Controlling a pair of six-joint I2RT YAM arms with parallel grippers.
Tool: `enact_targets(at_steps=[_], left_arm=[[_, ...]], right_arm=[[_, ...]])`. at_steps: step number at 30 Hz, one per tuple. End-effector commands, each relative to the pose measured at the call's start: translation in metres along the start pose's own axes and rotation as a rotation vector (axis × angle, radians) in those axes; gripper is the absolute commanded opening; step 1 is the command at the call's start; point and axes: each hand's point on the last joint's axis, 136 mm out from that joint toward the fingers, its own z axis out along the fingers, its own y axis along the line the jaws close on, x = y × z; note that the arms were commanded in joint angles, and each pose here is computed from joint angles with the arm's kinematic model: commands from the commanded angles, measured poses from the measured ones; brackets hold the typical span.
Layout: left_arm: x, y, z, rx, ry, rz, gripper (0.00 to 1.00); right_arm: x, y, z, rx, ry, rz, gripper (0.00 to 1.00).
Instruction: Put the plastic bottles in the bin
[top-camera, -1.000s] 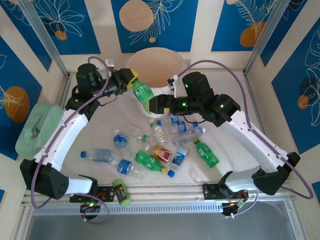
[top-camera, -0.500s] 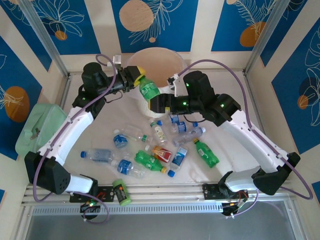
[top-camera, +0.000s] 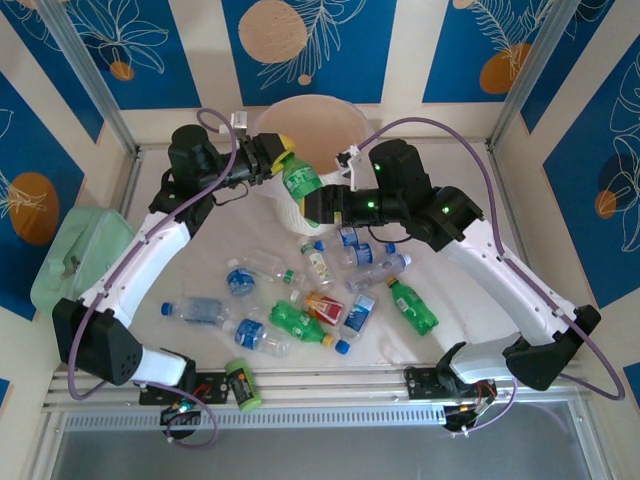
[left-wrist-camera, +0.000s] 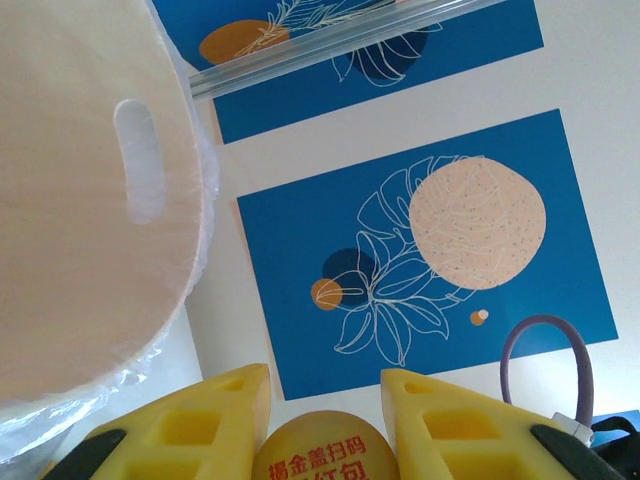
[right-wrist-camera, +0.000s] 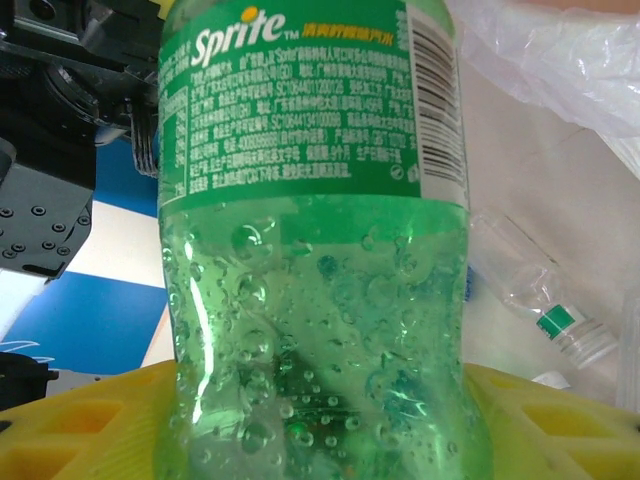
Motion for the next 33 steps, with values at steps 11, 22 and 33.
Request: enact_targets(at_steps=[11, 22, 33], left_arm=[[0.002, -0.008, 0.002, -0.005, 0.009, 0.055, 0.5], [-0.013, 0.01, -0.045, -0.396, -0.129, 0.297, 1.0], [-0.011, 0.037, -0.083, -0.596, -0.194, 0.393, 0.97]], right_arm=[[-0.01, 0.004, -0.005, -0.012, -0.032, -0.006, 0.56], [-0.04, -0.011, -0.024, 0.055, -0.098, -0.005, 0.56], [-0.102, -0.039, -0.012, 0.128, -0.124, 0.024, 0.56]])
